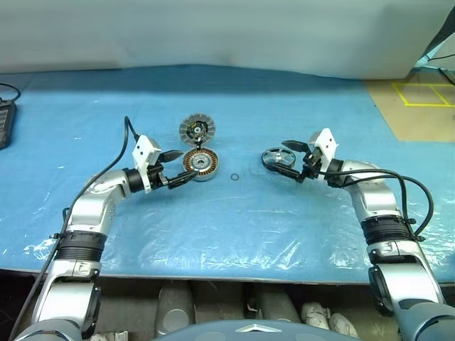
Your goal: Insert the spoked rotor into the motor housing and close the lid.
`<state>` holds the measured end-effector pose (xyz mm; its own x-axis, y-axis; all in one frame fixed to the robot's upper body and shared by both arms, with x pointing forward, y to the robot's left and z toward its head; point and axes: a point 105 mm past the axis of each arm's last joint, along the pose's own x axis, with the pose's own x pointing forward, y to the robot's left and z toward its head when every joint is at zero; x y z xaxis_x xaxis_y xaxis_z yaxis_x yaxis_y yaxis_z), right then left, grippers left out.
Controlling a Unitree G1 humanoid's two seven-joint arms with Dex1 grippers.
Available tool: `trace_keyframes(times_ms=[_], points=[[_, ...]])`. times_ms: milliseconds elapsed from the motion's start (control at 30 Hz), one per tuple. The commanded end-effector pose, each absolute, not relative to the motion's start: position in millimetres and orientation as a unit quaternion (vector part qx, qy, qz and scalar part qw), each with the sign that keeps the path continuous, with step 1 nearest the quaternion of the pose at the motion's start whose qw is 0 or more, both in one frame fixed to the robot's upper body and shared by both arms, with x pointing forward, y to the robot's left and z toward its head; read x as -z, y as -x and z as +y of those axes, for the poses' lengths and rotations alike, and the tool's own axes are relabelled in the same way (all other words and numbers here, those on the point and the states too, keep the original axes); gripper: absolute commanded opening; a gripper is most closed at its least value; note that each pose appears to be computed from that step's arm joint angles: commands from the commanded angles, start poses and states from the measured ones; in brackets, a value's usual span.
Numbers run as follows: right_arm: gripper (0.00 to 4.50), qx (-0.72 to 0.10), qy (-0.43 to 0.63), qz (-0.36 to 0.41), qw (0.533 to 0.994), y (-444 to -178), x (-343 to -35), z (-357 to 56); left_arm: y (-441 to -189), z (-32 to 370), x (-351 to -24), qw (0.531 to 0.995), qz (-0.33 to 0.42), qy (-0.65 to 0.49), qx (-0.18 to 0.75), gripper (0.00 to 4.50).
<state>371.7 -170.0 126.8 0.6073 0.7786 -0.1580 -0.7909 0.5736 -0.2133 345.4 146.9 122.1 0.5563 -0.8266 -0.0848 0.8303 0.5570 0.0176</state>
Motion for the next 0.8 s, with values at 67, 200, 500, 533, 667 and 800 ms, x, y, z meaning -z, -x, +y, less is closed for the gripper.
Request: trace_keyframes(times_ms=[67, 200, 500, 533, 667, 800], points=[[4.44, -0.445, 0.141, 0.004, 0.885, -372, -134, -169, -345, 137, -128, 0.869, 0.027, -0.062, 0.49, 4.5], [4.44, -0.442, 0.14, 0.004, 0.886, -371, -132, -170, -341, 137, -122, 0.843, 0.051, -0.138, 0.518, 4.5], [4.44, -0.436, 0.136, 0.003, 0.889, -371, -125, -171, -355, 142, -139, 0.752, 0.071, -0.298, 0.584, 4.5], [4.44, -0.436, 0.136, 0.002, 0.89, -371, -124, -171, -358, 139, -141, 0.735, 0.074, -0.313, 0.597, 4.5], [4.44, -0.433, 0.133, -0.002, 0.892, -370, -123, -170, -365, 130, -149, 0.673, 0.085, -0.358, 0.642, 4.5], [4.44, -0.427, 0.133, -0.007, 0.894, -370, -125, -171, -369, 125, -153, 0.627, 0.098, -0.39, 0.667, 4.5]])
